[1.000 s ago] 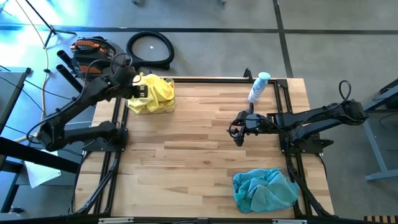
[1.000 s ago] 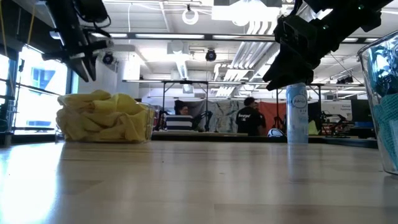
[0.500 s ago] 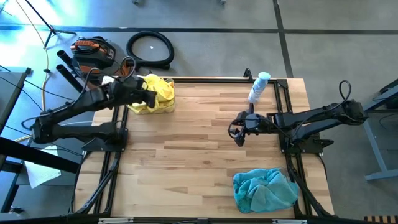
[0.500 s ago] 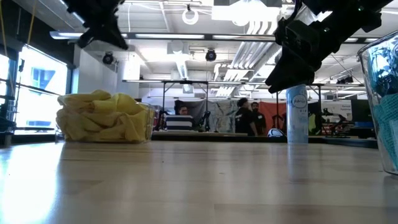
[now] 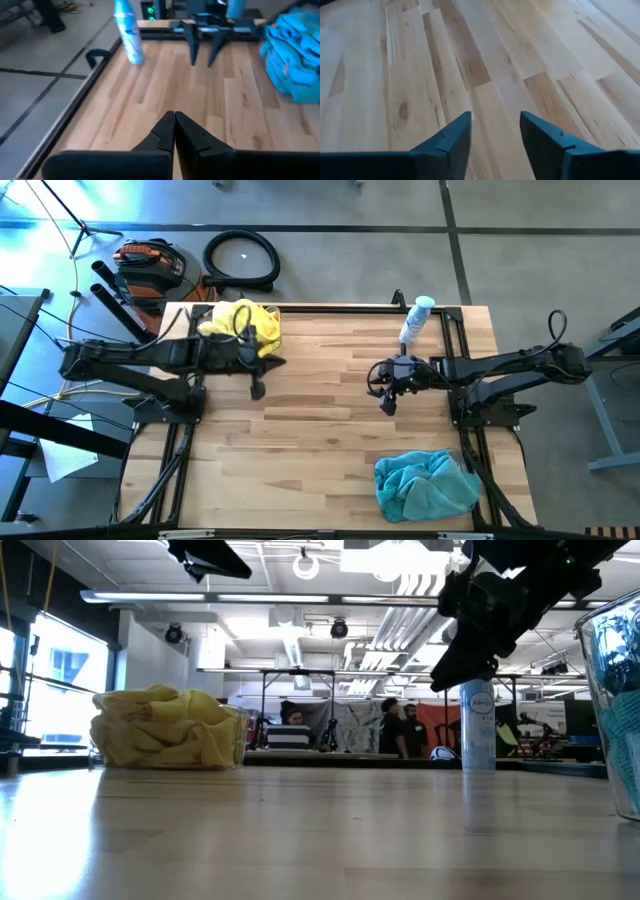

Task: Sort microfiber towel by color & place in baskets
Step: Return to Home Position

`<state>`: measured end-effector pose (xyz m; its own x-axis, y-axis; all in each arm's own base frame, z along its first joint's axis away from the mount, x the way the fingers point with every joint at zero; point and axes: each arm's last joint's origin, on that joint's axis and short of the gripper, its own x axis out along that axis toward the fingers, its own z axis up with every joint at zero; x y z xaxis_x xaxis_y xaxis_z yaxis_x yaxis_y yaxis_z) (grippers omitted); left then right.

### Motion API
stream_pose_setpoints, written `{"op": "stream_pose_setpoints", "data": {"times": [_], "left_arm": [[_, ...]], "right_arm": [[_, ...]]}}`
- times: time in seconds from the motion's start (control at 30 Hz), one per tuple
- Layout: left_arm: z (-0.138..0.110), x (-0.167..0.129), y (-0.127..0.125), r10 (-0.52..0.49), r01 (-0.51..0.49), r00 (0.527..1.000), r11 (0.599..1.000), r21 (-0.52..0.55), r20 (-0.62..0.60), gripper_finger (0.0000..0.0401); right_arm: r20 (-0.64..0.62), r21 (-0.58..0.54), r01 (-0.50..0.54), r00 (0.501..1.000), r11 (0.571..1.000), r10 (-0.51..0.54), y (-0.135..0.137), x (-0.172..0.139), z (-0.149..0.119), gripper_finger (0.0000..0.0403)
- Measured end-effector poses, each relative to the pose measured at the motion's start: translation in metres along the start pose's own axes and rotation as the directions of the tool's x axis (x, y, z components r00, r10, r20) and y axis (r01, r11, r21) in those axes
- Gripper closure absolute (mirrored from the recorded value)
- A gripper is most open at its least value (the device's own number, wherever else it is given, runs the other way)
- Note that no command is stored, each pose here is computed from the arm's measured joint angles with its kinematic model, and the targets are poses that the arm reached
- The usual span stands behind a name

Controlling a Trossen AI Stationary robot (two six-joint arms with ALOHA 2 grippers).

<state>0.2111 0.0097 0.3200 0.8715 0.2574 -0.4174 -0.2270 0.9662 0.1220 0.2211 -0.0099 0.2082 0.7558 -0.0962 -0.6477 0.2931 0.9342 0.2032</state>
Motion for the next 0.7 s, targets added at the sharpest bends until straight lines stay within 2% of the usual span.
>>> {"op": "stream_pose_setpoints", "data": {"times": [0.13, 0.37, 0.57, 0.7], "left_arm": [[-0.003, 0.010, -0.010, -0.030, 0.031, 0.999, 0.999, 0.012, -0.033, 0.0401], [-0.005, 0.015, -0.016, -0.048, 0.046, 0.997, 0.998, -0.037, -0.052, 0.0401], [-0.005, 0.013, -0.021, -0.071, 0.069, 0.996, 0.996, -0.049, -0.046, 0.0401], [-0.004, 0.011, -0.028, -0.098, 0.097, 0.995, 0.995, -0.037, -0.034, 0.0401]], "right_arm": [[-0.009, -0.027, -0.033, 0.999, 0.999, 0.032, -0.003, 0.000, 0.001, 0.0279], [0.013, -0.055, -0.072, 0.997, 0.996, 0.072, -0.003, 0.000, 0.005, 0.0392], [0.056, -0.129, -0.039, 0.997, 0.991, 0.046, -0.003, 0.000, 0.008, 0.0375], [0.088, -0.154, -0.050, 0.994, 0.987, 0.065, -0.001, 0.000, 0.011, 0.0373]]}}
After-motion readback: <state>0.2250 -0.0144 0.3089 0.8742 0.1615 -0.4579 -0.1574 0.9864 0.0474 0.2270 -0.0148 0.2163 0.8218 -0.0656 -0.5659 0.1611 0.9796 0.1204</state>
